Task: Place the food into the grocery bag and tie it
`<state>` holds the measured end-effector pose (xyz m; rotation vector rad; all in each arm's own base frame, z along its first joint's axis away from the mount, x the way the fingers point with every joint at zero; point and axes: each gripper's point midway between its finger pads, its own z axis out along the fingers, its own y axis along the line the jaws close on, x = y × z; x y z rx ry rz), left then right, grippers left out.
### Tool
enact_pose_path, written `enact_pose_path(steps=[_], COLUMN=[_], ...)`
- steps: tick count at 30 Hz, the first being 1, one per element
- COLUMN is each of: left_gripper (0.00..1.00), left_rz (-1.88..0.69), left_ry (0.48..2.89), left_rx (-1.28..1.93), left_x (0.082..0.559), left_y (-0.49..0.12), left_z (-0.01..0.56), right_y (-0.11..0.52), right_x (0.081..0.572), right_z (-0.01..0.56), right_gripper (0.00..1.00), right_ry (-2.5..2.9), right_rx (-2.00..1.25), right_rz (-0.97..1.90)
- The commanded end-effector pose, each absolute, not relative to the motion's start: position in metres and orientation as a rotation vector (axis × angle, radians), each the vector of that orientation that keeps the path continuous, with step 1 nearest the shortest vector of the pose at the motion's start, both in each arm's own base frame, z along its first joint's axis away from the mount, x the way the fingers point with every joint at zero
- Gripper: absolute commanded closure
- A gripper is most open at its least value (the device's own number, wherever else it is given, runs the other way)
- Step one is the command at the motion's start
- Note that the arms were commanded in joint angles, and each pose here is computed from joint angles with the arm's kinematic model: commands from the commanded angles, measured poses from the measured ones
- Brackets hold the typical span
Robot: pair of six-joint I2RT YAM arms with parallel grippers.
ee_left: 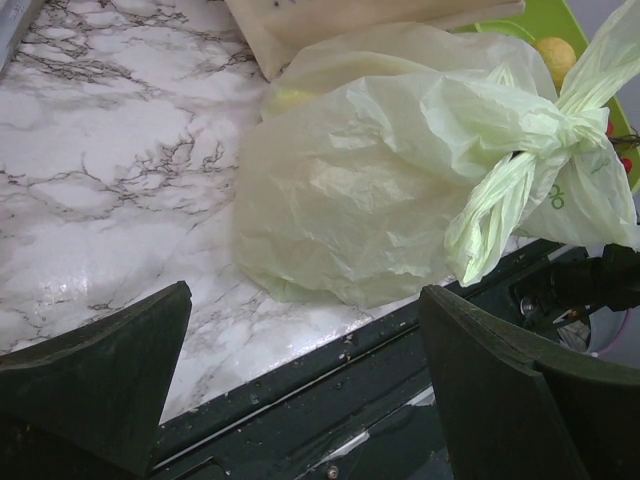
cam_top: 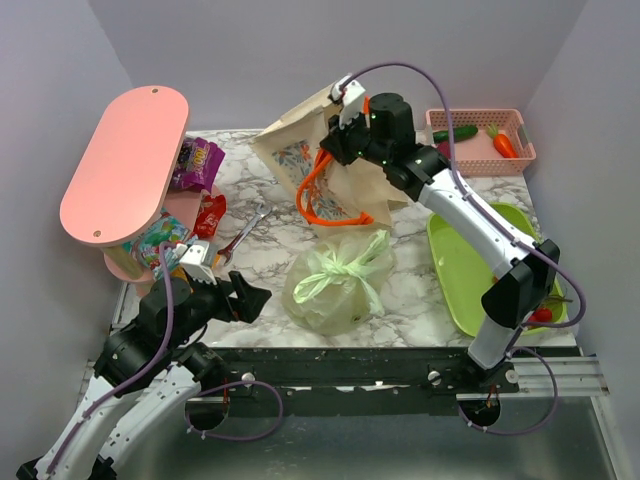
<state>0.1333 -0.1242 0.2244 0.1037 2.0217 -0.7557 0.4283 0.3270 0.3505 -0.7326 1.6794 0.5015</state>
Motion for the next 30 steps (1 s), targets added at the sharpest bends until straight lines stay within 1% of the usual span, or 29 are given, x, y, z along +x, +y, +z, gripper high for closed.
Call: enact_pose_path(steps=[1, 5, 9, 10, 11, 12, 14, 15, 16, 17, 19, 24, 26, 30], left_gripper=[0.01, 0.01, 0.01, 0.02, 0.02, 0.02, 0.01, 0.01, 0.01, 0.01, 0.01, 0.01, 0.01, 0.01], left_rz=[-0.772, -0.771, -0.772, -0.773, -0.774, -0.776, -0.775, -0.776, -0.778, -0.778, -0.778, -0.775, -0.776, -0.775], left_ry=[1.993, 1.992, 1.988, 1.986, 1.986, 1.984, 1.979, 1.977, 1.974, 1.973, 1.973, 1.977, 1.977, 1.970], left_rx=[0.120, 0.120, 0.117, 0.117, 0.117, 0.118, 0.116, 0.114, 0.113, 0.113, 0.115, 0.114, 0.110, 0.107], left_x=[0.133, 0.133, 0.133, 0.132, 0.132, 0.132, 0.132, 0.131, 0.131, 0.131, 0.131, 0.131, 0.131, 0.130], left_y=[-0.125, -0.125, -0.125, -0.125, -0.124, -0.125, -0.124, -0.124, -0.123, -0.123, -0.123, -0.123, -0.123, -0.122], left_z=[0.228, 0.228, 0.228, 0.229, 0.229, 0.229, 0.230, 0.230, 0.231, 0.231, 0.231, 0.230, 0.231, 0.233], right_y=[0.347, 0.362, 0.382, 0.386, 0.391, 0.393, 0.397, 0.399, 0.401, 0.403, 0.407, 0.412, 0.405, 0.373], right_x=[0.408, 0.395, 0.377, 0.372, 0.368, 0.366, 0.361, 0.360, 0.357, 0.354, 0.346, 0.331, 0.334, 0.353], right_z=[0.320, 0.319, 0.322, 0.320, 0.316, 0.310, 0.303, 0.304, 0.306, 0.312, 0.325, 0.344, 0.350, 0.363], right_gripper=[0.99, 0.99, 0.92, 0.88, 0.81, 0.68, 0.38, 0.27, 0.21, 0.17, 0.13, 0.12, 0.12, 0.11], right_ry=[1.720, 1.689, 1.657, 1.659, 1.666, 1.685, 1.713, 1.720, 1.725, 1.721, 1.709, 1.737, 1.765, 1.809], right_rx=[-0.887, -0.965, -1.041, -1.062, -1.082, -1.102, -1.127, -1.122, -1.113, -1.103, -1.070, -0.939, -0.851, -0.619], right_rz=[0.475, 0.465, 0.555, 0.572, 0.581, 0.583, 0.589, 0.597, 0.618, 0.647, 0.724, 0.878, 0.869, 0.718])
